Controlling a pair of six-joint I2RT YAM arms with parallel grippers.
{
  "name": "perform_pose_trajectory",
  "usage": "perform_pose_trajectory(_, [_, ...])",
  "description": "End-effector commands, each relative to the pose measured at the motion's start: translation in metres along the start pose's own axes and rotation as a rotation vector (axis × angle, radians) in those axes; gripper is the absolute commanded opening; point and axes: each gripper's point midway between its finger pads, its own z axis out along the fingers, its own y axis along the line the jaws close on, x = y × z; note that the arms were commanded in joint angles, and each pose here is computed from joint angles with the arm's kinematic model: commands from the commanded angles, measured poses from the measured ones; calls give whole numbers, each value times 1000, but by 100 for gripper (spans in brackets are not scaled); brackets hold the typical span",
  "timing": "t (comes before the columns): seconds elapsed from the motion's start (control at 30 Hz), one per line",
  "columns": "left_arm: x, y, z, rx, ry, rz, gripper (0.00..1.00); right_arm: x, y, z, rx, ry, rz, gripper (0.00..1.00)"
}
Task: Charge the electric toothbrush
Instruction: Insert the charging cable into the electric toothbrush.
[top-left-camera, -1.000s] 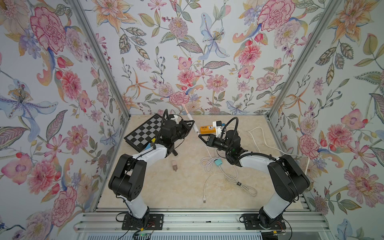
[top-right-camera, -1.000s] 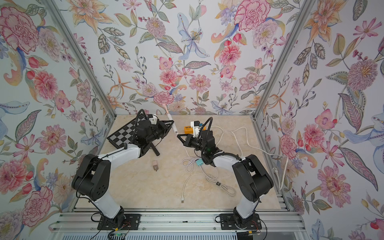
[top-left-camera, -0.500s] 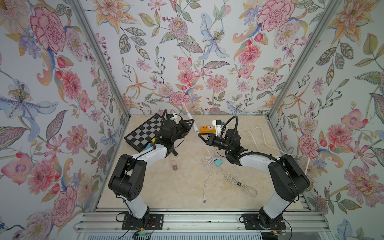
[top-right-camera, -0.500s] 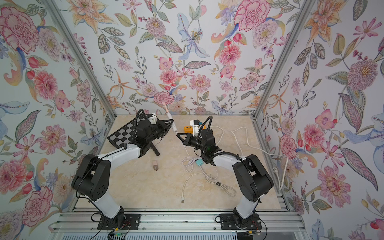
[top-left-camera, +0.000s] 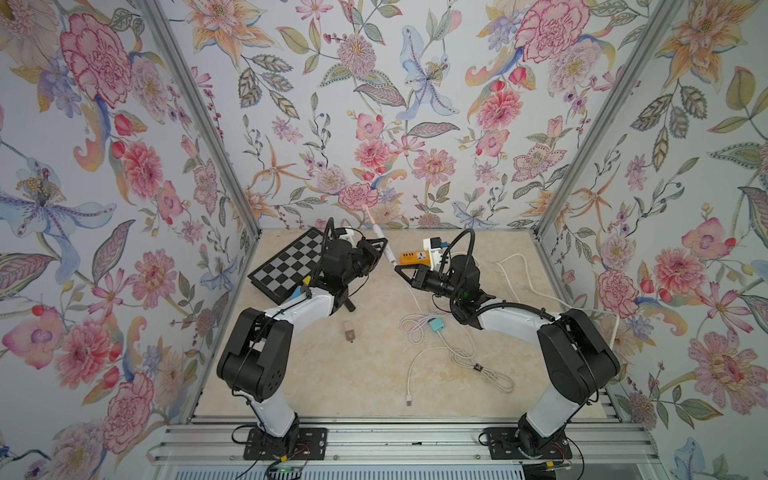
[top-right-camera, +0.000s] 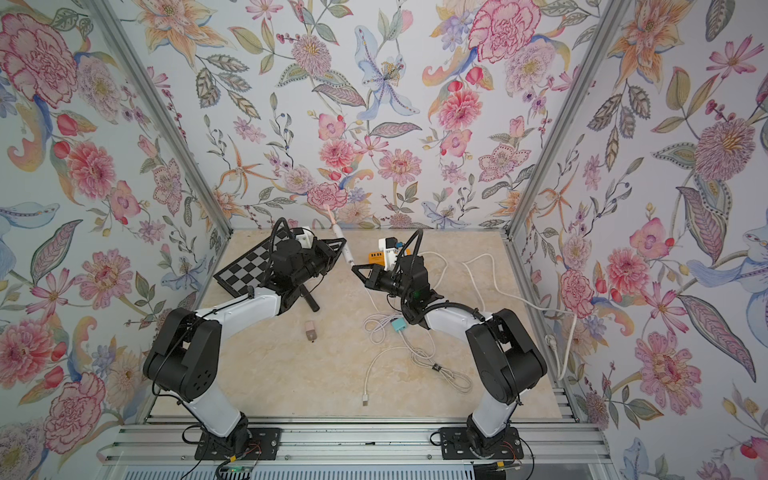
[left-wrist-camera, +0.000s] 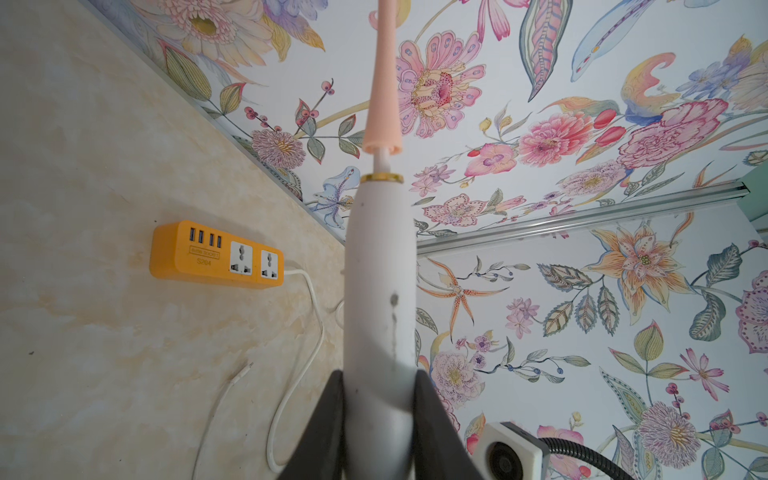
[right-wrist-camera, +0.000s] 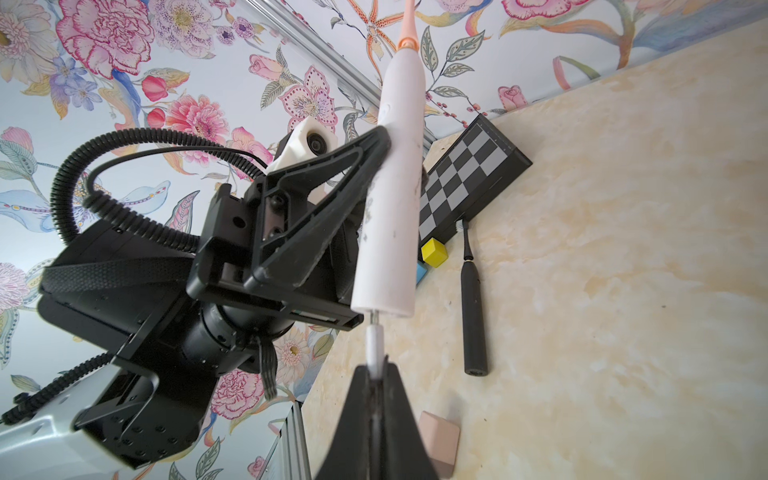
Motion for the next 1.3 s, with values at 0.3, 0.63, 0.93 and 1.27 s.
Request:
perform_pose_trajectory(0.3, [26,-19,-2,57,93,-11,0,-27,-1,5,1,-98,-18,5])
perform_pose_trajectory(0.63, [29,-16,-2,62,100,-18,0,-25,-7,3,6,-101,-3,5])
perform_pose_trajectory(0.93, [34,-21,-3,74,108,-13,0,-31,-18,5,74,-110,13,4])
perform_pose_trajectory(1.27, [40,-25,-3,74,119,4,0,-41,-17,2,106,-140,1,4])
